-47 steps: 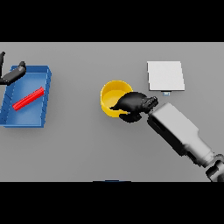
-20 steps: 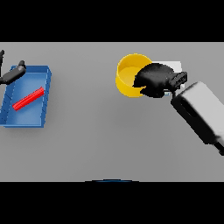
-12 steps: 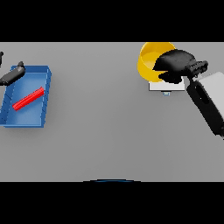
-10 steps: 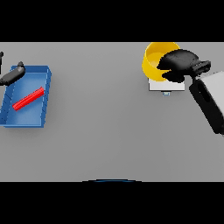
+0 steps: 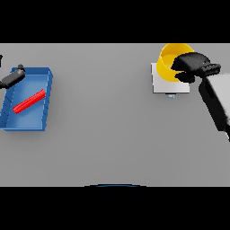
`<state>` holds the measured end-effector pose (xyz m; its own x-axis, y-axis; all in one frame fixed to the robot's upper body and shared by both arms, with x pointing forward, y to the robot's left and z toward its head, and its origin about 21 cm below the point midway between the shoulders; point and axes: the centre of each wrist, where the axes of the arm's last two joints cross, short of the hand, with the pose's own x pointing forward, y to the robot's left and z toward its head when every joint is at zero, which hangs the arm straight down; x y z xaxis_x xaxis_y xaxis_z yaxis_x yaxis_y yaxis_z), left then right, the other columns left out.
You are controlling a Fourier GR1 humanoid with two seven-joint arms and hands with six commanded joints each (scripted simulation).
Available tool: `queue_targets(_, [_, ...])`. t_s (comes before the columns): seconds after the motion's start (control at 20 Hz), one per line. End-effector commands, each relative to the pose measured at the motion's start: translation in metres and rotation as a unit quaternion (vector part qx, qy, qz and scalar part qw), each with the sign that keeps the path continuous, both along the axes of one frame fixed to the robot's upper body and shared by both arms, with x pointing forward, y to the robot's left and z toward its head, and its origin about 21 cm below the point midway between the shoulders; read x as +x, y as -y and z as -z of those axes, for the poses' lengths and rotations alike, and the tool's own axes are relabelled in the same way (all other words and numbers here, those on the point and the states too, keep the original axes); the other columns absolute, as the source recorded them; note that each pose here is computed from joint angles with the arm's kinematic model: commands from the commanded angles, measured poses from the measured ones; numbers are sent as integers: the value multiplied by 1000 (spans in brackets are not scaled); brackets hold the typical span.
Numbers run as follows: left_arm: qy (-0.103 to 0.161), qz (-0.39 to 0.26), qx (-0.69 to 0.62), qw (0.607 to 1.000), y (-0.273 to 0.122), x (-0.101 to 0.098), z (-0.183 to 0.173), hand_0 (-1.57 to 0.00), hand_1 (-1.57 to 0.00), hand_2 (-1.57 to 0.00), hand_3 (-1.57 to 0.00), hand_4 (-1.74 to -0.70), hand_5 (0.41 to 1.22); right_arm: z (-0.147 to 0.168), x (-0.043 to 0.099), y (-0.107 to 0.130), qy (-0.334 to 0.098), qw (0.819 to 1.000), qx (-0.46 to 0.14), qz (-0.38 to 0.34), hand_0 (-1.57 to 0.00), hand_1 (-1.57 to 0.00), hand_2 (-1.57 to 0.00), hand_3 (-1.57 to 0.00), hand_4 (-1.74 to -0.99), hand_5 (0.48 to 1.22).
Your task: Pick up the red beaker and tilt it to pour out 1 green nut into yellow bowl. Pick up the yellow bowl and place it on the metallic measuring scale.
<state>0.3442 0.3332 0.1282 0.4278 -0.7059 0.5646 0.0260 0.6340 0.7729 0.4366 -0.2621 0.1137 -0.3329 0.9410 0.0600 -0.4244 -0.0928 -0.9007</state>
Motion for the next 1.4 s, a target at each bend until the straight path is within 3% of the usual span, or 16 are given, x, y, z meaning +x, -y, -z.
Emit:
queue_targets(0.0, [1, -2, 1, 1000, 0, 0, -3, 1, 1, 1, 1, -807, 749, 7, 0, 0, -3, 1000, 4, 2, -1571, -1568, -1571, -1410, -1724, 1221])
queue_targets(0.2, [4, 2, 0, 1000, 2, 2, -1, 1, 1, 1, 1, -796, 729, 21, 3, 1, -9, 1000, 4, 19, -1571, -1499, -1565, -1500, -1727, 1221])
queue_targets(0.4, [10, 4, 0, 1000, 2, 3, -4, 1, 1, 1, 1, -806, 734, 23, 6, 7, -12, 1000, 13, 21, -1548, -1420, -1568, -1481, -1721, 1221])
queue_targets(0.5, [8, 4, 0, 1000, 1, 4, -1, 1, 1, 1, 1, -811, 740, 27, 6, 3, -25, 999, 14, 29, -1536, -1411, -1569, -1165, -1728, 1221])
queue_targets(0.55, [7, 4, 0, 1000, 0, 4, -3, 1, 1, 1, 1, -813, 745, 25, 9, 2, -32, 999, 16, 35, -1543, -1443, -1496, -1022, -1659, 1221])
queue_targets(0.6, [5, 3, -1, 1000, -2, 5, -4, 1, 1, 1, 1, -812, 745, 23, 10, 2, -35, 998, 23, 39, -1525, -1350, -1348, -907, -1596, 1134])
queue_targets(0.65, [-3, -2, -2, 1000, 0, 8, -1, 1, 1, 1, 1, -812, 744, 26, 10, 1, -37, 998, 22, 43, -1219, -1083, -1132, -824, -1548, 1053])
queue_targets(0.75, [-1, 3, -2, 1000, 2, 8, -1, 1, 1, 1, 1, -812, 745, 27, 11, 4, -46, 998, 20, 40, -780, -692, -810, -711, -1470, 928])
queue_targets(0.9, [-2, 3, 1, 1000, 3, 13, 2, 1, 1, 1, 1, -806, 738, 26, 13, 4, -51, 998, 21, 42, -399, -354, -518, -604, -1410, 821])
queue_targets(1.1, [-1, 5, -7, 1000, 2, 10, 2, 1, 1, 1, 1, -812, 736, 28, 15, 3, -62, 998, 14, 23, -163, -144, -288, -475, -1356, 755])
queue_targets(1.35, [1, 1, -12, 1000, 2, 11, 4, 1, 1, 1, 1, -821, 734, 33, 15, 9, -69, 997, -1, 20, -53, -47, -115, -348, -1308, 733])
